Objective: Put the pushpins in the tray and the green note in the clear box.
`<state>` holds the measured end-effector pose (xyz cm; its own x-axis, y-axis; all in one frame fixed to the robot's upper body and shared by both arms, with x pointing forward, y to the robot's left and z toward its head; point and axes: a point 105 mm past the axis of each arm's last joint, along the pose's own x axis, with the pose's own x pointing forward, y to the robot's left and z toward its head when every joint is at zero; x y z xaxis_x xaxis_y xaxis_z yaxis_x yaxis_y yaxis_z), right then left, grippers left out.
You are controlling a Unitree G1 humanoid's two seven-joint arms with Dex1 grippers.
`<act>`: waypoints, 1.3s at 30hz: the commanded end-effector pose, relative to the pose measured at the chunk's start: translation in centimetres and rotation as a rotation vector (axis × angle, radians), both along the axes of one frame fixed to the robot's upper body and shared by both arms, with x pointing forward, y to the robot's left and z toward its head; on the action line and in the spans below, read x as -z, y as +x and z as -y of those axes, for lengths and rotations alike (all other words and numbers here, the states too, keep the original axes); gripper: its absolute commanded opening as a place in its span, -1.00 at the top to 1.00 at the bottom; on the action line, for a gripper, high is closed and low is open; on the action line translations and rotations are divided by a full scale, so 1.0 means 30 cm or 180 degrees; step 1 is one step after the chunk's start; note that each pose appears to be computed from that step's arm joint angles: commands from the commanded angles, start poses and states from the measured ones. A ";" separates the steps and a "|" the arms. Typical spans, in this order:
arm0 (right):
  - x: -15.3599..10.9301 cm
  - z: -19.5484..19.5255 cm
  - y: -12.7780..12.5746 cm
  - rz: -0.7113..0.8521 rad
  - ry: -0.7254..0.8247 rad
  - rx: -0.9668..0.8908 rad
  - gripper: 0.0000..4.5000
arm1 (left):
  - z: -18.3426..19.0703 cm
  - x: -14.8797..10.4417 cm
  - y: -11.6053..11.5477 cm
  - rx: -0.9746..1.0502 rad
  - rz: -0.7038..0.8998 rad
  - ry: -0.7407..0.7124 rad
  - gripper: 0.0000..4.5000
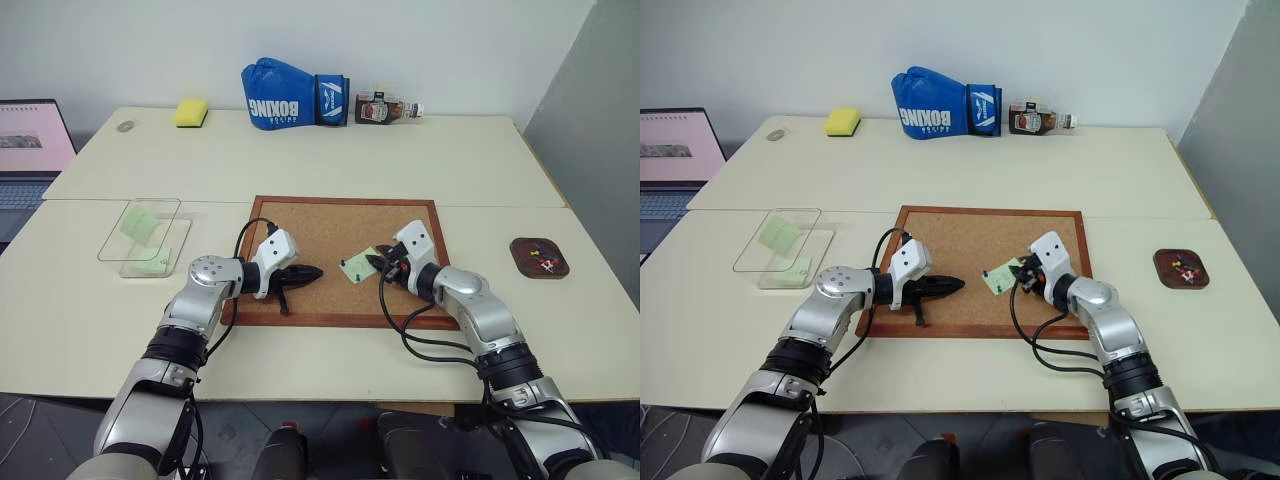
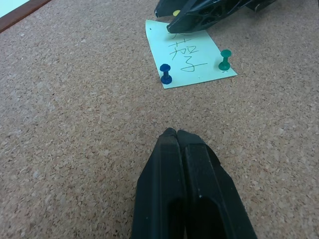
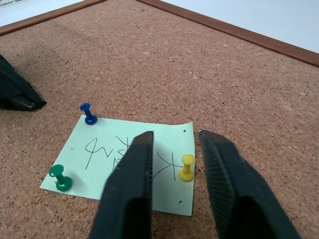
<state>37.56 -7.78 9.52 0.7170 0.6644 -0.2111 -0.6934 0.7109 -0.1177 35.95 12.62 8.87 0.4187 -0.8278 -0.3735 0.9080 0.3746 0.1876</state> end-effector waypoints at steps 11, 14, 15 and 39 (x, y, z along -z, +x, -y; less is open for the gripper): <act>-0.090 -0.018 0.001 0.0317 0.0095 -0.0142 0.97 | -0.019 0.046 -0.005 -0.0146 -0.0162 0.0146 1.00; -0.117 -0.017 0.000 0.0417 0.0077 -0.0142 0.97 | -0.026 0.057 -0.004 -0.0188 -0.0221 0.0191 1.00; -0.124 -0.016 -0.002 0.0451 0.0041 -0.0142 0.97 | -0.026 0.060 -0.004 -0.0196 -0.0239 0.0202 1.00; -0.272 0.551 -0.028 0.0737 0.0012 0.2114 0.97 | -0.019 0.105 -0.030 -0.0129 -0.0402 0.0337 1.00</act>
<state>37.59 -18.93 16.52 0.9630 0.2671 -0.0347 -0.2691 0.9479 -0.1704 36.00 12.08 8.71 0.4204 -0.8131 -0.4027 0.9072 0.3839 0.1720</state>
